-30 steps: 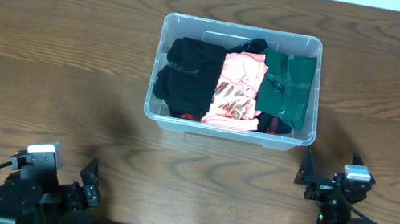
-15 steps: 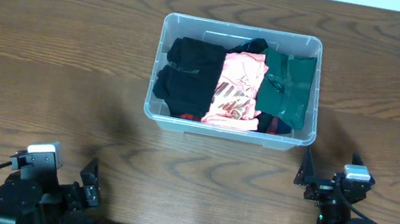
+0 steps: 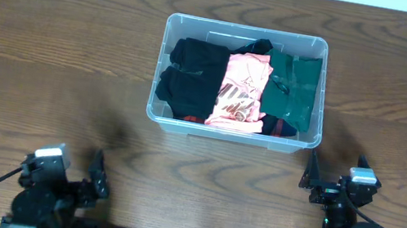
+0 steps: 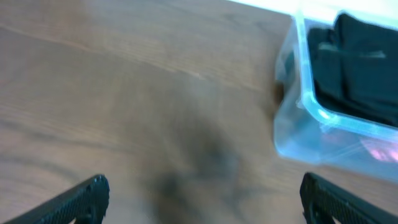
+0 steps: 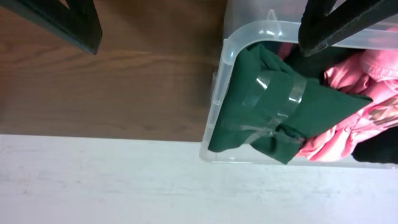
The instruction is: Pack container
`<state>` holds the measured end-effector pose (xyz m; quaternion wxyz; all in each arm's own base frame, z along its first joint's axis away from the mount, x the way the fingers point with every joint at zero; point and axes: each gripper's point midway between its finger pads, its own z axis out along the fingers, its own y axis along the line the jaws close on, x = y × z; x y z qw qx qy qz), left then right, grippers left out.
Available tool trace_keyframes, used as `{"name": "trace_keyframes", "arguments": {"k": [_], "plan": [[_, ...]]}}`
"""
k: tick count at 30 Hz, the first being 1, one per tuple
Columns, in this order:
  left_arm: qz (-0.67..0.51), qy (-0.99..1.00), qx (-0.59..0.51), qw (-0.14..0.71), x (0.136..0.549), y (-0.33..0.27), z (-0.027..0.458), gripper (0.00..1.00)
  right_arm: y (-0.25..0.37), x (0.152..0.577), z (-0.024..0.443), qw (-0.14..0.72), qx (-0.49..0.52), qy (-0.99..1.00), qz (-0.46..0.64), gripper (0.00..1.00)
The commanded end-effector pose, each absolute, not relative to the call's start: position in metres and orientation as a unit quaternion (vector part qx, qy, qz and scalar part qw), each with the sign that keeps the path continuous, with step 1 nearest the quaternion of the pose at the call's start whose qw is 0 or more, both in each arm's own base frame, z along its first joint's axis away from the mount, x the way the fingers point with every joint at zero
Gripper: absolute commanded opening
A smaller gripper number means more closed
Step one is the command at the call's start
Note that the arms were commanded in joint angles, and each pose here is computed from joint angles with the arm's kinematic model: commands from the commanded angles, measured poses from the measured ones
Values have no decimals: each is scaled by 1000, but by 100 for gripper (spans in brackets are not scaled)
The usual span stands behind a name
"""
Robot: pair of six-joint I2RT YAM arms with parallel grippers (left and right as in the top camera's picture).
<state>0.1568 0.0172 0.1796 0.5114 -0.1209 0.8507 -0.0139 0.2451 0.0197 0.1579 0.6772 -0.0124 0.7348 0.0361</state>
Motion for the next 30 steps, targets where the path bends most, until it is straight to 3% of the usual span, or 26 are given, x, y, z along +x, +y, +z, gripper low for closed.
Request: {"name": "trace_keyframes", "arguments": {"k": [1, 11, 30], "plan": [[-2, 841, -126, 526, 172, 22, 160, 98, 22, 245, 157, 679, -23, 733, 34, 99], [-6, 792, -126, 598, 229, 25, 126, 98, 22, 245, 157, 679, -23, 733, 34, 99], [6, 742, -138, 656, 241, 34, 140, 98, 22, 245, 157, 679, -23, 733, 34, 99]]}}
